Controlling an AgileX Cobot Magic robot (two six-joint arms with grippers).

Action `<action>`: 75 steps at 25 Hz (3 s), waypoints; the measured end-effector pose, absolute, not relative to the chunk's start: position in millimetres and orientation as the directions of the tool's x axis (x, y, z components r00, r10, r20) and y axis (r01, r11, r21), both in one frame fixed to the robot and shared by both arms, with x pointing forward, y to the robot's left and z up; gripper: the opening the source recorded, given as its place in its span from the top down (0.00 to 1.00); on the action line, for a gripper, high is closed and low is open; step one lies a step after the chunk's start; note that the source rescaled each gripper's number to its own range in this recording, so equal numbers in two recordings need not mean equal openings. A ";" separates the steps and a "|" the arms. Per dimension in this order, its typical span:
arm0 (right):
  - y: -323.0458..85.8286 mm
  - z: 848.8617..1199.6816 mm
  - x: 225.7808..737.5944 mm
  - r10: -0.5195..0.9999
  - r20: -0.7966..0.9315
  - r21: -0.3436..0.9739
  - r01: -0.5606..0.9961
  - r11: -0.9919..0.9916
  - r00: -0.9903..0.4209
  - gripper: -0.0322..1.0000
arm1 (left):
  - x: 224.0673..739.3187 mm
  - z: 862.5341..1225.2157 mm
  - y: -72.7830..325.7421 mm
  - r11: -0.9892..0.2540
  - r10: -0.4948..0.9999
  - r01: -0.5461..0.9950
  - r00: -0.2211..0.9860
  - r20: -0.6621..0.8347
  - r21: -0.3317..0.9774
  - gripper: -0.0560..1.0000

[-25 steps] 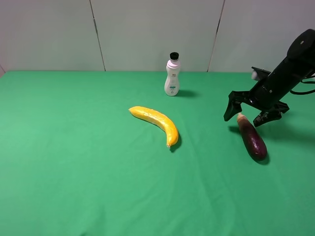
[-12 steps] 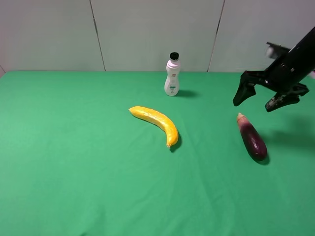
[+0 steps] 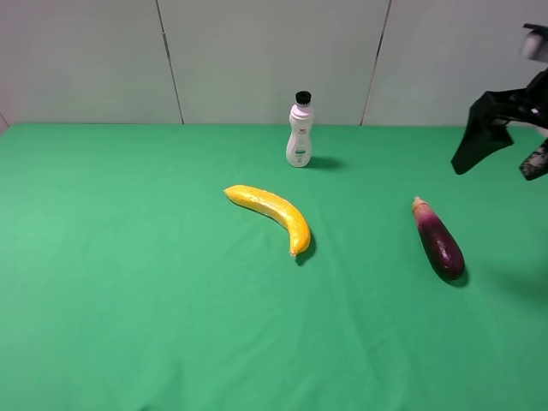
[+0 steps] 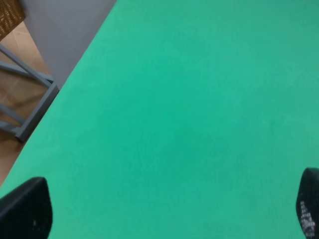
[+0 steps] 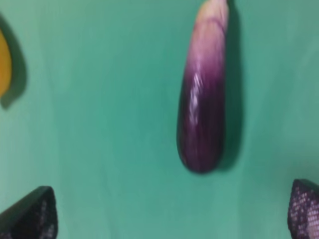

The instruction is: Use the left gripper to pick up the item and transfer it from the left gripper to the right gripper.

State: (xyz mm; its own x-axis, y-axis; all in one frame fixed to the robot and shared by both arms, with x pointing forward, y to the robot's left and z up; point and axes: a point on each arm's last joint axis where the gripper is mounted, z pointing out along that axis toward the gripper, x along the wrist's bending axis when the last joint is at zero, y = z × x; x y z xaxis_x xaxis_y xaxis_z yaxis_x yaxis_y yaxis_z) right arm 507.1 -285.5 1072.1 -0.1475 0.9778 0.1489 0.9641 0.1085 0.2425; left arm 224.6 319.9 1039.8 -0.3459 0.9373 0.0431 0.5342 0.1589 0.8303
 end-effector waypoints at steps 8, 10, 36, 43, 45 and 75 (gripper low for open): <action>-287.3 1114.5 459.3 0.986 0.114 0.368 0.927 0.073 -0.123 0.00 | 224.6 1039.8 319.9 0.159 0.937 0.534 -0.346 0.043 0.830 0.03; -287.1 1122.3 443.7 0.987 0.112 0.406 0.911 0.063 -0.119 0.00 | 224.6 1039.8 319.9 0.159 0.937 0.534 -0.346 0.043 0.830 0.03; -291.2 1072.9 266.1 0.994 -0.012 0.765 0.639 0.079 -0.108 0.00 | 224.6 1039.8 319.9 0.159 0.937 0.534 -0.346 0.043 0.830 0.03; -296.5 1059.3 249.1 0.999 -0.031 0.866 0.498 0.043 -0.033 0.00 | 224.6 1039.8 319.9 0.159 0.937 0.534 -0.346 0.043 0.830 0.03; -298.2 1055.9 242.0 1.000 -0.015 0.891 0.454 0.014 -0.001 0.00 | 224.6 1039.8 319.9 0.159 0.937 0.534 -0.346 0.043 0.830 0.03; -299.7 1055.3 235.4 1.000 0.000 0.910 0.415 -0.011 0.027 0.00 | 224.6 1039.9 319.9 0.159 0.937 0.534 -0.346 0.043 0.831 0.03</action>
